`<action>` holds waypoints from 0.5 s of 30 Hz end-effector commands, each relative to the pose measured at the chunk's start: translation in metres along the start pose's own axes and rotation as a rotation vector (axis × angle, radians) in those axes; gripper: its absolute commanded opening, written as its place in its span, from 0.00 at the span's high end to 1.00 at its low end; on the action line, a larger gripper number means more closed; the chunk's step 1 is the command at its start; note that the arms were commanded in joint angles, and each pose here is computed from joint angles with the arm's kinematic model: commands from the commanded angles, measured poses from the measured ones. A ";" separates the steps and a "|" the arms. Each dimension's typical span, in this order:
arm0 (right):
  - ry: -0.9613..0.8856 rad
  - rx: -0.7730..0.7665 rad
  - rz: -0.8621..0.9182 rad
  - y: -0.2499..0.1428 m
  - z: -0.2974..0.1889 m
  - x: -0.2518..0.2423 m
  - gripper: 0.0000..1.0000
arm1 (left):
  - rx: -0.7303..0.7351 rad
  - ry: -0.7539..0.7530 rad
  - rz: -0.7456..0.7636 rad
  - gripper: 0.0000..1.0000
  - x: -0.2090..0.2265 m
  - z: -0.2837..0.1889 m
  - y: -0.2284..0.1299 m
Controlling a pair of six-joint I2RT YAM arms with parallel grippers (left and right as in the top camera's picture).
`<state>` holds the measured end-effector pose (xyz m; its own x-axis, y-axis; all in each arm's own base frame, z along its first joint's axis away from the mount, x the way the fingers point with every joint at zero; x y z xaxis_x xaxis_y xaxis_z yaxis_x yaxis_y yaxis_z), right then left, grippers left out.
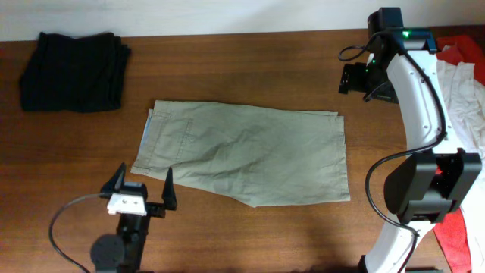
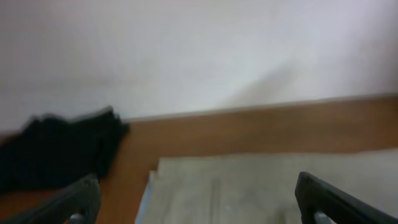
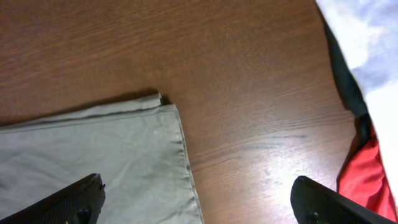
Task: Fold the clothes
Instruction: 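Reach the left gripper to the left edge of the shorts and grasp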
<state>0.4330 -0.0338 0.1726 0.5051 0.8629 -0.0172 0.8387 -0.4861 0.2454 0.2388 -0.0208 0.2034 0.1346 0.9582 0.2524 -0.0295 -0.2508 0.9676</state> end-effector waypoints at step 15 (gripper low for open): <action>-0.023 -0.018 0.000 0.001 -0.004 -0.005 0.01 | 1.143 -0.311 -0.093 0.00 0.059 0.179 -0.108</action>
<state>0.4316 -0.0353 0.1715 0.5060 0.8620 -0.0289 0.8399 -0.4848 0.2438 0.4219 0.0021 0.1401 0.3915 0.9195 0.0339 0.8267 -0.3677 0.4258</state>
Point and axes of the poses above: each gripper's point midway between its finger pads, its own z axis out along the fingers, its own x axis along the line the jaws close on, y = z × x, the point moved 1 cm from there along -z, back along the fingers, and after that the axes turned 13 degrees about z, right-handed, at the moved point
